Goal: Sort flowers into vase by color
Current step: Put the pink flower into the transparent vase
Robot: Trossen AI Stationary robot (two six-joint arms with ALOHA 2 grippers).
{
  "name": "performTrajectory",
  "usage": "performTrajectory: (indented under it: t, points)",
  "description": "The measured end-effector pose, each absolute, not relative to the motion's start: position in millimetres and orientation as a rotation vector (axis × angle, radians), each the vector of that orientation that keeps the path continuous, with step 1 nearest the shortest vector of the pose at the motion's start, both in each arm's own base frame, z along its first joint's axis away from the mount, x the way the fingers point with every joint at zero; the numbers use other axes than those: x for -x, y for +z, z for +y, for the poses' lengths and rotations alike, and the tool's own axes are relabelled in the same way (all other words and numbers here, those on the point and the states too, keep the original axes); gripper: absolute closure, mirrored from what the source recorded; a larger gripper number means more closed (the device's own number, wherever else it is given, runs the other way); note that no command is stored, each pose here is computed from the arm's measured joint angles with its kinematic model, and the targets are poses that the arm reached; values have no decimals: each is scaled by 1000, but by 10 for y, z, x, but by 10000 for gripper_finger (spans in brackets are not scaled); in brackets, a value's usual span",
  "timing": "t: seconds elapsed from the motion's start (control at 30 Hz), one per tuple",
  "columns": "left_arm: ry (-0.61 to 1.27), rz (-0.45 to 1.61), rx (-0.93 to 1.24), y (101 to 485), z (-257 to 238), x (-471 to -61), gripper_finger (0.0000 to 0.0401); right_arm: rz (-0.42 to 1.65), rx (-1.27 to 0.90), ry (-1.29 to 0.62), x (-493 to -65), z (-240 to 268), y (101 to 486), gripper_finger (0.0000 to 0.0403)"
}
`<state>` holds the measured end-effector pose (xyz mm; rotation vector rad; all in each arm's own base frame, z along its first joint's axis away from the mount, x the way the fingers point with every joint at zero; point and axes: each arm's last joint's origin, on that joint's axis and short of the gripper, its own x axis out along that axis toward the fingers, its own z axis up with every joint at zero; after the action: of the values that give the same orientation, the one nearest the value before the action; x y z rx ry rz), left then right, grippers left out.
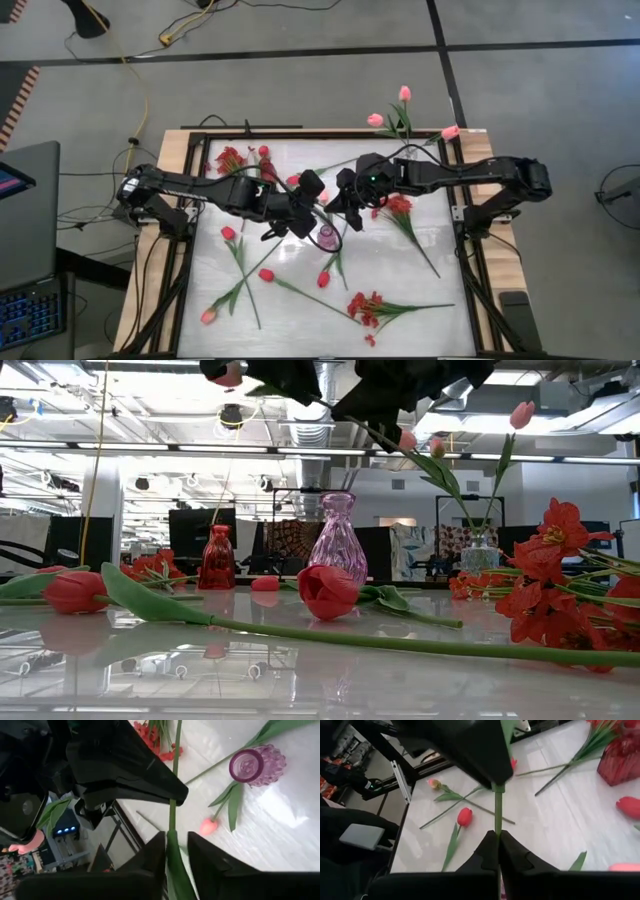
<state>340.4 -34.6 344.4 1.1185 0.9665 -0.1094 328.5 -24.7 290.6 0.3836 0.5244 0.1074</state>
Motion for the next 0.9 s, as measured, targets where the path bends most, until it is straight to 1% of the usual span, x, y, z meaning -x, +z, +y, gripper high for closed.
performTrajectory:
  t: [0.17,0.3,0.5,0.67,0.8,0.9]
  points:
    - [-40,965,-1126,3462,-418,-3394,259,541,-391,96,-3274,-271,2890,374]
    - [-28,926,-1102,3552,-486,-3311,232,525,-377,52,-3226,-279,2951,379]
    - [-85,750,-928,3937,-477,-2954,228,480,-320,-78,-2932,-258,3227,375]
    - [-207,558,-743,4294,-382,-2544,228,450,-269,-215,-2617,-204,3442,376]
    - [-302,416,-677,4517,-329,-2224,227,422,-228,-317,-2402,-145,3565,373]
    - [-353,311,-644,4585,-304,-2048,227,365,-194,-379,-2258,-70,3675,375]
